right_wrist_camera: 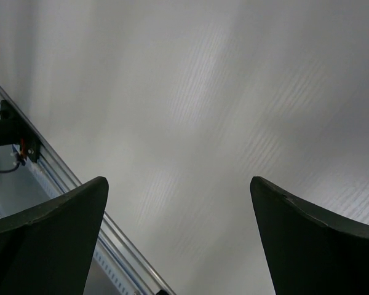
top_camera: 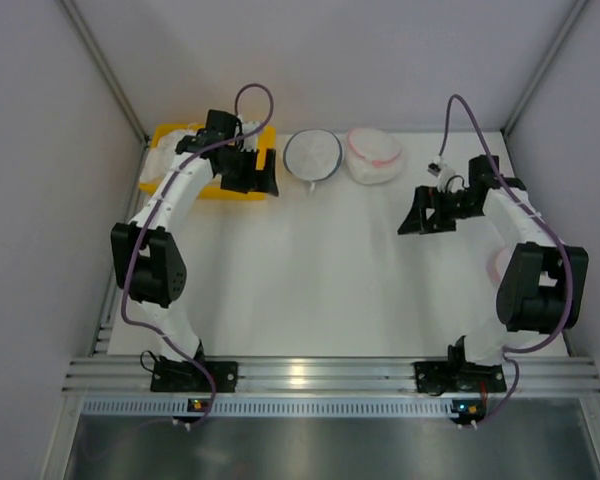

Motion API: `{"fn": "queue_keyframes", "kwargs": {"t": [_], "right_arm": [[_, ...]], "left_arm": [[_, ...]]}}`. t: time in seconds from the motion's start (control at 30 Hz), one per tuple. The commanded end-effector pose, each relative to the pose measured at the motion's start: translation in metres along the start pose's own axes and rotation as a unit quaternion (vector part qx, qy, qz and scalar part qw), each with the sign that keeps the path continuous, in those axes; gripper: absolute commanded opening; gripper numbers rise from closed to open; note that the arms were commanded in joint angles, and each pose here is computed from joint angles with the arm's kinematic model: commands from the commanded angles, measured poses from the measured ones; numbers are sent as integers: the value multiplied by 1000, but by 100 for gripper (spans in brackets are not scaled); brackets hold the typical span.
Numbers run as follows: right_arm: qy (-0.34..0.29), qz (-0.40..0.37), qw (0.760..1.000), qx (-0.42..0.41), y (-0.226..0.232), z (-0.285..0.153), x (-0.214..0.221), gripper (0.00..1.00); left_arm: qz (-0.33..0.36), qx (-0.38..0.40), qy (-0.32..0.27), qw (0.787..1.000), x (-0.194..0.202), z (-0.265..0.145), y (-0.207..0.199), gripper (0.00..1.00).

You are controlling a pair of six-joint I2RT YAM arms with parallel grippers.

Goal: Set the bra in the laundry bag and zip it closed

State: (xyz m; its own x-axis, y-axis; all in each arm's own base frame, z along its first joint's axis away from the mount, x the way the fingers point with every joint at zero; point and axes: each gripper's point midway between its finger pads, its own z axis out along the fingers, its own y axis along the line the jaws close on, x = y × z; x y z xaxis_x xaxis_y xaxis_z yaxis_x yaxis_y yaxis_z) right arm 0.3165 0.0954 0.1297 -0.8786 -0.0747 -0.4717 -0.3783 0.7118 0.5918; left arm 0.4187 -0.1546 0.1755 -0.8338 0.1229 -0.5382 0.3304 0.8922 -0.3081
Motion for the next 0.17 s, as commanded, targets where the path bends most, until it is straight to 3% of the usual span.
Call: {"fn": "queue_keyframes", "kwargs": {"t": [0.0,0.13], "right_arm": [[-32,-65,997,4,21,-7,-18,100],[-39,-71,997,1,28,-4,-23,99]], "left_arm": [[14,16,-57,998,-20,-30,-17,98],[22,17,-63,998,-22,-35,-18,98]]}}
